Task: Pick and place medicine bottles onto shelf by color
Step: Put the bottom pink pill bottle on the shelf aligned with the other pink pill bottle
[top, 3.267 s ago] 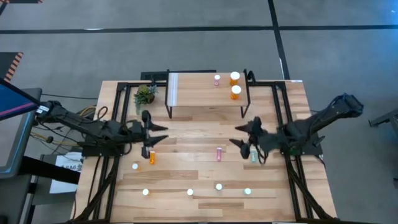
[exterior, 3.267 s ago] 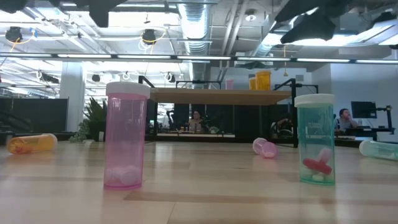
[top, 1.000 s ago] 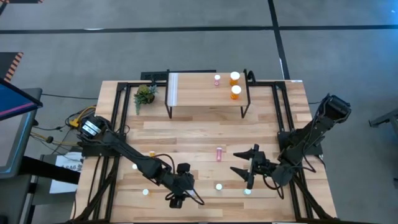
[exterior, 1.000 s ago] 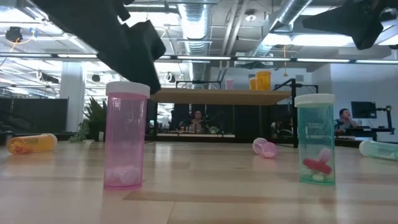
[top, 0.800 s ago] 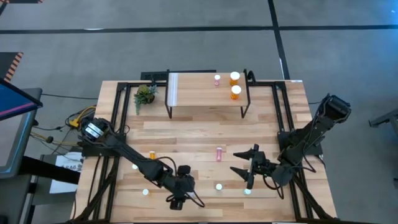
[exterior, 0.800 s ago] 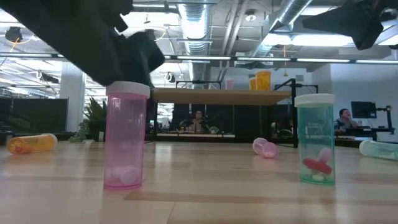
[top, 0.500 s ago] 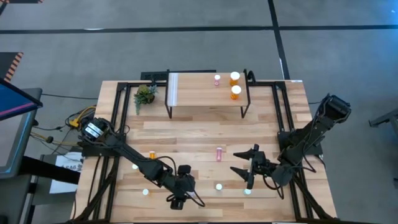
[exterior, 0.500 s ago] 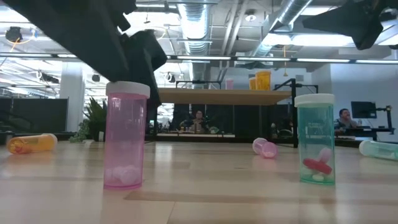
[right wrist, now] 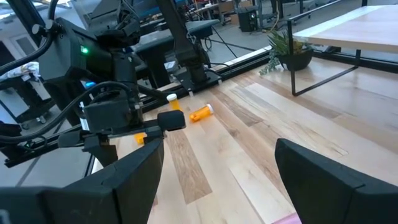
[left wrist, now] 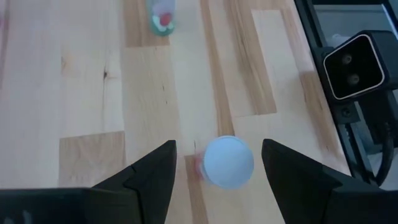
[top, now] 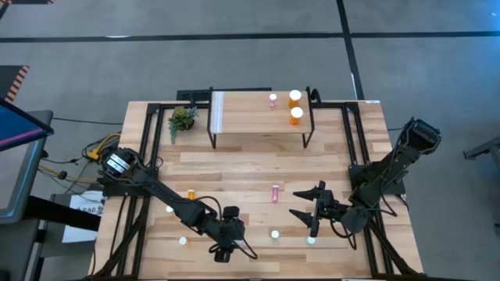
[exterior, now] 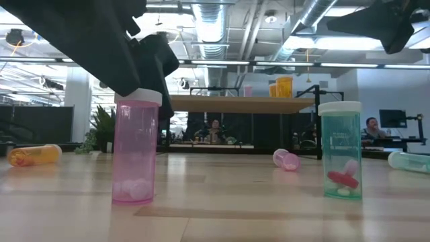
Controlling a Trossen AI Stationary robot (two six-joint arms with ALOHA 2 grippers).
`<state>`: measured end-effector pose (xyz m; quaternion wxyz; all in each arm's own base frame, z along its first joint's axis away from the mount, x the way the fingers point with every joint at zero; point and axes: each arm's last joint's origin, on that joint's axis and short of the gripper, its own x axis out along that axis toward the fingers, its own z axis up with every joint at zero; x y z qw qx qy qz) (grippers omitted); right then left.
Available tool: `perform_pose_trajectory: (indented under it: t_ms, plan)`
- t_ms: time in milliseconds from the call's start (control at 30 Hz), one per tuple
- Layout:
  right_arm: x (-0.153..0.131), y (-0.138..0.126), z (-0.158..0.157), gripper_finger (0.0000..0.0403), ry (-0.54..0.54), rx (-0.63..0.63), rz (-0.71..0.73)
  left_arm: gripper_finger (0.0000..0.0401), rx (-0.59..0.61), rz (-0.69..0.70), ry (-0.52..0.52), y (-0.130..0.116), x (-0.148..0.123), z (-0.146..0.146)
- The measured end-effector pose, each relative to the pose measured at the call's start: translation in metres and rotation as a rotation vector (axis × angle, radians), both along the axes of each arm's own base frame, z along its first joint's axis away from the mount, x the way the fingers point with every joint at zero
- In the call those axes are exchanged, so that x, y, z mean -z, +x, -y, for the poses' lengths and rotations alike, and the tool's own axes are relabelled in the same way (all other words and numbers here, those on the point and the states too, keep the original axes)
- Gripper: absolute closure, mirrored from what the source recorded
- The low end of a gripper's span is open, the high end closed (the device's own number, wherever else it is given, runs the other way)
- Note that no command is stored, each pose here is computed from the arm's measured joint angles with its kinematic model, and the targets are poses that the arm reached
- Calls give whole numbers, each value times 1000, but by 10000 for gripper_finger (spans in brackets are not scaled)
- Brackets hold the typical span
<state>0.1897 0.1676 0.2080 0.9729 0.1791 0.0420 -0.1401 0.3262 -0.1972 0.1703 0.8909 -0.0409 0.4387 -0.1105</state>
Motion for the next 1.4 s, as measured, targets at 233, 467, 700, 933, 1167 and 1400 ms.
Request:
perform_pose_trajectory:
  t_ms: [233,467,700,933,1167,1400]
  plan:
    - [0,0,0,75,1,2,0,183,-4,3,5,0,0,0]
    - [0,0,0,75,2,2,2,241,1,5,8,-1,0,1]
    - [0,0,0,75,0,2,-1,277,1,4,7,-1,0,1]
    - [2,0,1,75,-14,2,-14,300,2,-2,4,0,0,0]
    - [2,0,1,75,-20,2,-19,298,-26,-36,22,6,-11,-10]
    - [4,-2,0,75,-39,-7,-37,297,-32,-69,129,34,-60,-44]
